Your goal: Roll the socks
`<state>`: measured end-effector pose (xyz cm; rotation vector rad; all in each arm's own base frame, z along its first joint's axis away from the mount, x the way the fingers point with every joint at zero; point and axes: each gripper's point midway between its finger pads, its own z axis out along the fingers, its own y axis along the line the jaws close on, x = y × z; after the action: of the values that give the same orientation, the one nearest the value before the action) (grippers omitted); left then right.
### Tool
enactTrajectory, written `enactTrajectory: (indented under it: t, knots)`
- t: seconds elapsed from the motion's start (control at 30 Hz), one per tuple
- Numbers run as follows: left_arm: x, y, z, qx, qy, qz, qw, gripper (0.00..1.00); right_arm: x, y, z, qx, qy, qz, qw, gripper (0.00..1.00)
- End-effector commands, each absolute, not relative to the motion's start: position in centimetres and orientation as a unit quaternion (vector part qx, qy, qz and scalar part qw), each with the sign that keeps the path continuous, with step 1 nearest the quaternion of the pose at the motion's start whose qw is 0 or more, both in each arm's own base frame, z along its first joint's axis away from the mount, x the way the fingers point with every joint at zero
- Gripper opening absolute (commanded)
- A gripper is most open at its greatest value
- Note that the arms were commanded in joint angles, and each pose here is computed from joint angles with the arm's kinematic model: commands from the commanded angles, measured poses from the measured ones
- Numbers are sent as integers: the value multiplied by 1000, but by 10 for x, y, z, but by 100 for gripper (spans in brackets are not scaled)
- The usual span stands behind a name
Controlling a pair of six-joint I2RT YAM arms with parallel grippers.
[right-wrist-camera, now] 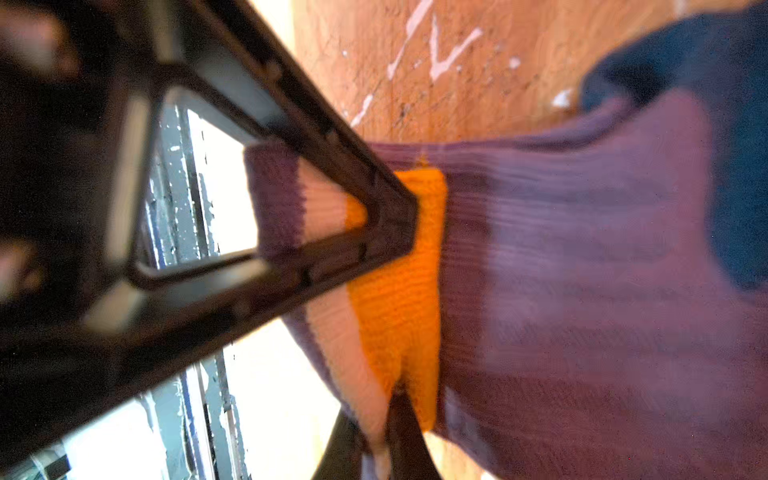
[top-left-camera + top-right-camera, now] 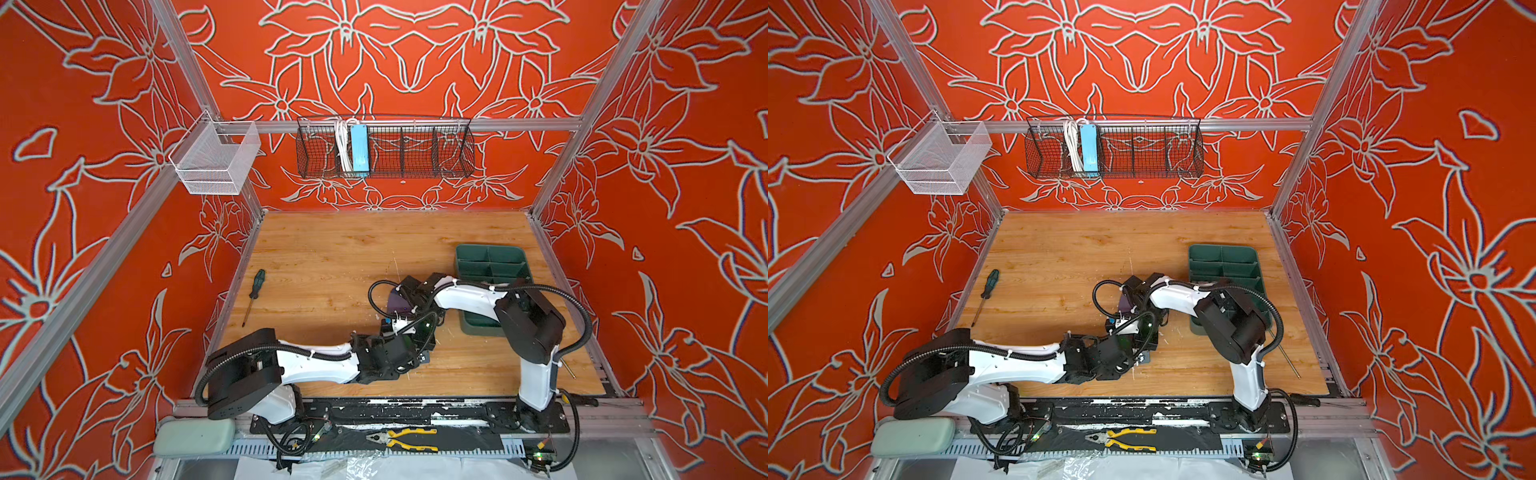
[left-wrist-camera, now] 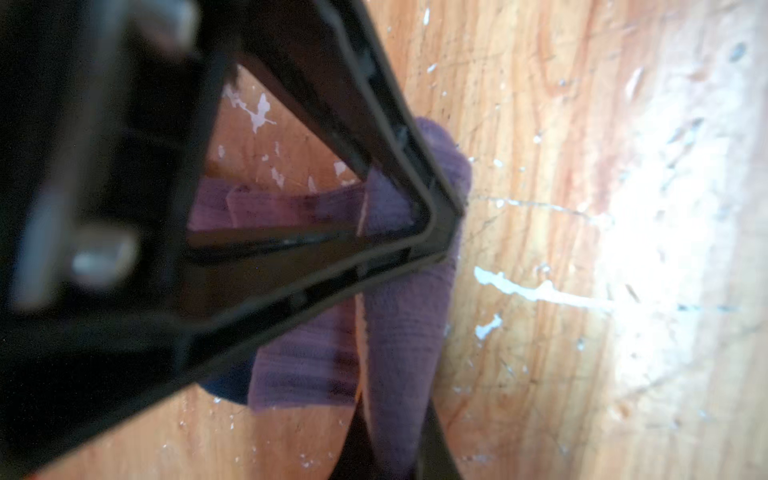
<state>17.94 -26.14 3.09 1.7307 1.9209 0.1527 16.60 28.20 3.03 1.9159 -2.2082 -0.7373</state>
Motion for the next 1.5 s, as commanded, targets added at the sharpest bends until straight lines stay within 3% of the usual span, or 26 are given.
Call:
enactTrajectory:
  t: [0.0, 0.27, 0.57, 0.73, 0.8, 0.93, 0.97, 1.1, 1.27, 1.47]
  knots:
    - [163, -245, 22, 656, 723, 38, 214, 0, 172, 262, 19, 623, -752, -206, 68, 16]
    - [160, -241, 16, 660, 735, 2, 153, 0, 199, 247, 52, 591, -784, -189, -37, 29]
    - [146, -234, 18, 637, 762, -107, 44, 0, 286, 173, 153, 421, -845, -58, -325, 39]
    - [142, -235, 24, 599, 778, -189, -25, 0, 282, 159, 220, 411, -787, -27, -459, 45]
    - [145, -237, 25, 575, 787, -217, -55, 0, 261, 169, 233, 461, -740, -52, -487, 47]
    - [157, -240, 26, 520, 806, -261, -106, 0, 210, 195, 226, 581, -643, -107, -488, 54]
    - [162, -240, 25, 509, 811, -265, -112, 0, 201, 200, 217, 607, -626, -103, -478, 59]
    - [175, -239, 22, 492, 821, -265, -118, 0, 176, 226, 174, 697, -570, -48, -432, 62]
    - [179, -240, 20, 489, 822, -264, -122, 0, 171, 267, 136, 751, -518, -5, -409, 74]
    - [182, -239, 17, 484, 825, -262, -130, 0, 187, 306, 97, 776, -498, 32, -387, 78]
